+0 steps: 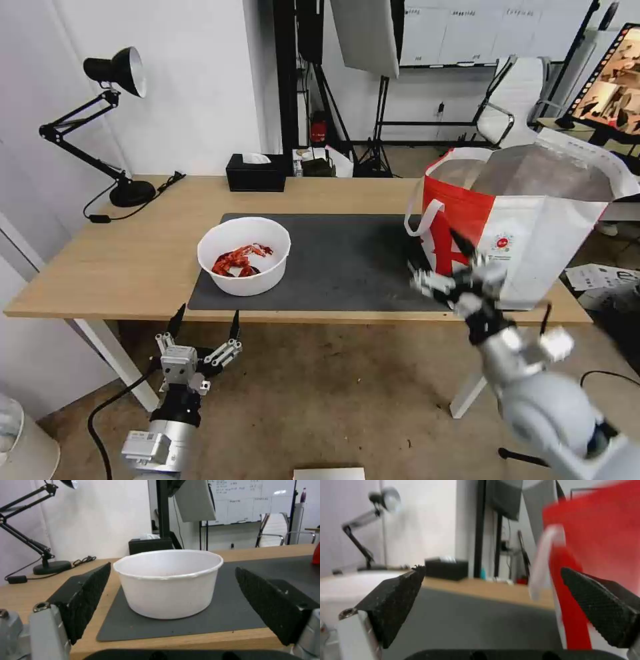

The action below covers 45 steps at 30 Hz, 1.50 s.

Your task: Pick up the trash from the table and place it into the takeout bag.

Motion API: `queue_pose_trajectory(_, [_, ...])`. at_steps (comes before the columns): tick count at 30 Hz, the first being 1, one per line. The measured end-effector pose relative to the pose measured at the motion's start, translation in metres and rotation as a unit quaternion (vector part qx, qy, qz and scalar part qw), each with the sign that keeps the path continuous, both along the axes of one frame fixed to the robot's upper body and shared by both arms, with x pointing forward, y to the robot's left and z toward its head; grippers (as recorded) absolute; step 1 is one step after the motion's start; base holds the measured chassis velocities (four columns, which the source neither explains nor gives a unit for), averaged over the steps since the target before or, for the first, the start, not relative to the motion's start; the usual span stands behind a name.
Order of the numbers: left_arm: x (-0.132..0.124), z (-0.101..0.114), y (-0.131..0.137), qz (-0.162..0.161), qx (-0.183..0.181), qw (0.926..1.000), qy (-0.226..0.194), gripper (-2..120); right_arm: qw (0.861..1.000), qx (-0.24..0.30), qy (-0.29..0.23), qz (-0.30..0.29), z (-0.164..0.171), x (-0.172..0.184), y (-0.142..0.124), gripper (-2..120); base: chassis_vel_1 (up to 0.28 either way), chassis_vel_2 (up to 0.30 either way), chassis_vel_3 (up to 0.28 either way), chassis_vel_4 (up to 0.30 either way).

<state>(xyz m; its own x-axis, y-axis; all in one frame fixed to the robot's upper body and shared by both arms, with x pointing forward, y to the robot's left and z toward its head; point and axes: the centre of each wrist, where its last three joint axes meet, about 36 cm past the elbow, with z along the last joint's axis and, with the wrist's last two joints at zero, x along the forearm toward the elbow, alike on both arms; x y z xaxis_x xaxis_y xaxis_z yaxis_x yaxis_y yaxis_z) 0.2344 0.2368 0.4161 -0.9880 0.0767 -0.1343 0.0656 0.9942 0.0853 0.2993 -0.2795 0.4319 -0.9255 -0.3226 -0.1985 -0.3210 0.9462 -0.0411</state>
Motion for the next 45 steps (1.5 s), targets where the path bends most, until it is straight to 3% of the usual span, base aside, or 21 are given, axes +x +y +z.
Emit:
queue_pose_trajectory(11, [0.000,-0.005,-0.002,-0.002,-0.002,1.0000,0.005,100,0.998,-0.023,0.043,-0.026,-0.055,-0.038,0.005,100,0.000,0.000,0.000,0.000])
queue_pose_trajectory(23, [-0.001,-0.003,0.000,0.006,0.001,1.0000,0.008,100,0.998,-0.015,0.051,-0.028,-0.058,-0.039,0.008,100,0.000,0.000,0.000,0.000])
queue_pose_trajectory(26, [0.007,0.016,0.000,0.030,-0.014,0.9992,0.024,100,0.998,-0.015,0.051,-0.028,-0.057,-0.038,0.008,100,0.000,0.000,0.000,0.000])
queue_pose_trajectory(28, [0.020,0.044,0.012,0.043,-0.033,0.9976,0.044,100,0.998,-0.015,0.052,-0.028,-0.057,-0.038,0.008,100,0.000,0.000,0.000,0.000])
queue_pose_trajectory(30, [0.038,0.071,0.027,0.027,-0.062,0.9951,0.072,100,0.998,-0.015,0.051,-0.028,-0.057,-0.038,0.008,100,0.000,0.000,0.000,0.000])
queue_pose_trajectory(31, [0.038,0.071,0.027,0.027,-0.062,0.9951,0.072,100,0.998,-0.015,0.051,-0.028,-0.057,-0.038,0.008,100,0.000,0.000,0.000,0.000])
queue_pose_trajectory(33, [0.062,0.097,0.049,-0.003,-0.088,0.9894,0.116,100,0.998,-0.015,0.052,-0.028,-0.057,-0.038,0.008,100,0.000,0.000,0.000,0.000])
queue_pose_trajectory(35, [0.071,0.106,0.058,-0.013,-0.094,0.9863,0.135,100,0.998,-0.015,0.052,-0.028,-0.057,-0.038,0.008,100,0.000,0.000,0.000,0.000])
queue_pose_trajectory(38, [0.113,0.137,0.091,-0.054,-0.106,0.9723,0.201,100,0.998,-0.015,0.052,-0.028,-0.057,-0.038,0.008,100,0.000,0.000,0.000,0.000])
queue_pose_trajectory(39, [0.113,0.137,0.091,-0.054,-0.106,0.9723,0.201,100,0.998,-0.015,0.052,-0.028,-0.057,-0.038,0.008,100,0.000,0.000,0.000,0.000])
queue_pose_trajectory(42, [0.158,0.174,0.116,-0.087,-0.104,0.9560,0.260,100,0.998,-0.015,0.052,-0.028,-0.057,-0.037,0.008,100,0.000,0.000,0.000,0.000])
queue_pose_trajectory(43, [0.158,0.174,0.116,-0.087,-0.104,0.9560,0.260,100,0.998,-0.015,0.052,-0.028,-0.057,-0.037,0.008,100,0.000,0.000,0.000,0.000])
queue_pose_trajectory(45, [0.180,0.190,0.128,-0.093,-0.097,0.9467,0.293,100,0.998,-0.014,0.052,-0.028,-0.057,-0.037,0.008,100,0.000,0.000,0.000,0.000])
